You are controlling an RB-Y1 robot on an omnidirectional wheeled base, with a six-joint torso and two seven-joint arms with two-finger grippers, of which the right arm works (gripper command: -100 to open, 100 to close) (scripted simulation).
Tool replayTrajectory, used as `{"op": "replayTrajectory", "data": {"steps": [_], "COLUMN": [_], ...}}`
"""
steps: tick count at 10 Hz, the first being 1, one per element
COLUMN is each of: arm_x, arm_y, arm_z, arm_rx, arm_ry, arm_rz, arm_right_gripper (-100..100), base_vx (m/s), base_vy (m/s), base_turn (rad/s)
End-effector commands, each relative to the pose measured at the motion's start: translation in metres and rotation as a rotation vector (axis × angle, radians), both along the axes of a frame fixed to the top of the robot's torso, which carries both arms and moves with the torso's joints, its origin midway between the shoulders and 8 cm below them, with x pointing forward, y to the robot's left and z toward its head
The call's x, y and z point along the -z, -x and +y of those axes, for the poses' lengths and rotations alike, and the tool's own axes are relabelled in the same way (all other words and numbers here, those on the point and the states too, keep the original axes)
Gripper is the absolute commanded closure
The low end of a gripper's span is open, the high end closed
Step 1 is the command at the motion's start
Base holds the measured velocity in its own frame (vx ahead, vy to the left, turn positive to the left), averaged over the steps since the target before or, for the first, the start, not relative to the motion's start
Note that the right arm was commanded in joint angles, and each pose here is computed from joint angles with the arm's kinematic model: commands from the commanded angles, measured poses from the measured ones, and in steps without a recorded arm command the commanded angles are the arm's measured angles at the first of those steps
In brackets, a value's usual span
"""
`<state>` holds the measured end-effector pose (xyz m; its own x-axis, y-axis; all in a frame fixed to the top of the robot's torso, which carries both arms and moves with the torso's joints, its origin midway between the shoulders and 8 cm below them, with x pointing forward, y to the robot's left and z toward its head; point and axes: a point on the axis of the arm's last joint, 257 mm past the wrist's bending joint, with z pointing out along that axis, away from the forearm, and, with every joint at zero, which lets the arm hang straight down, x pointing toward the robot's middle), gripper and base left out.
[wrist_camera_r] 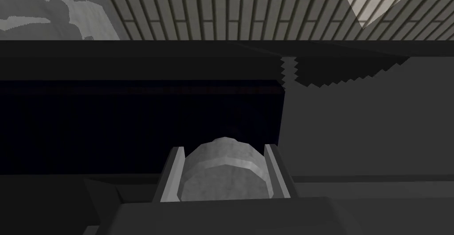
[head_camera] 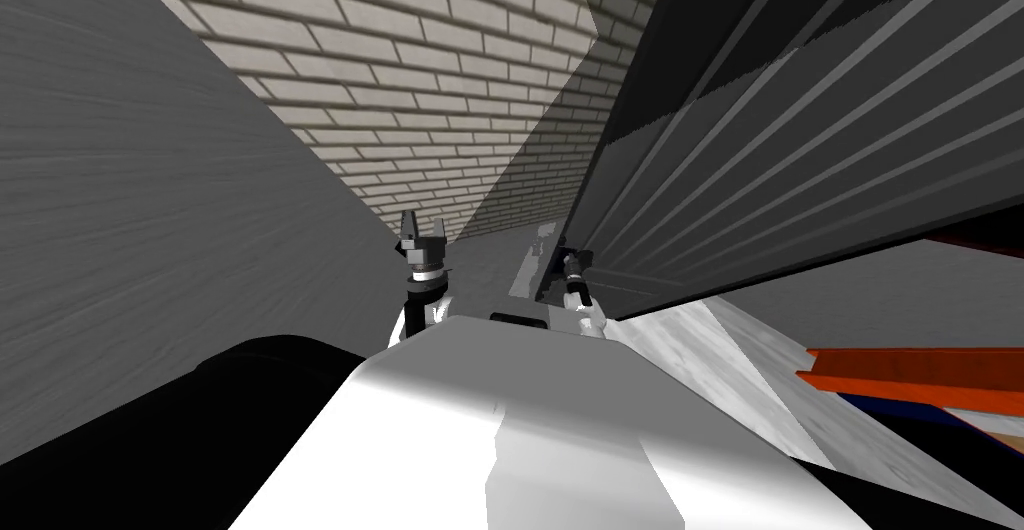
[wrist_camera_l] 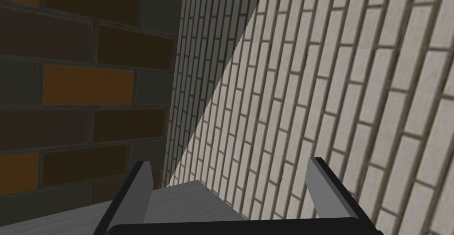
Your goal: Push the door open
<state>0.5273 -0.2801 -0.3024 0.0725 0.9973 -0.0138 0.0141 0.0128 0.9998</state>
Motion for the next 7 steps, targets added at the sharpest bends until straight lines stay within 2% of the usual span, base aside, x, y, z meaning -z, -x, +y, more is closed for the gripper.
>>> {"op": "replayTrajectory", "data": {"steps": [1,7], "arm_x": [-0.007,-0.011], "arm_y": [-0.002,0.0], "arm_z": [-0.016,-0.056], "arm_rx": [0.022,0.088], "arm_ry": [0.015,0.033], "arm_rz": [-0.013,-0.016], "arm_right_gripper": [100,100], "base_vx": [0.195,0.188], "base_vy": [0.077,0.057], "base_turn": [-0.062,-0.054]}}
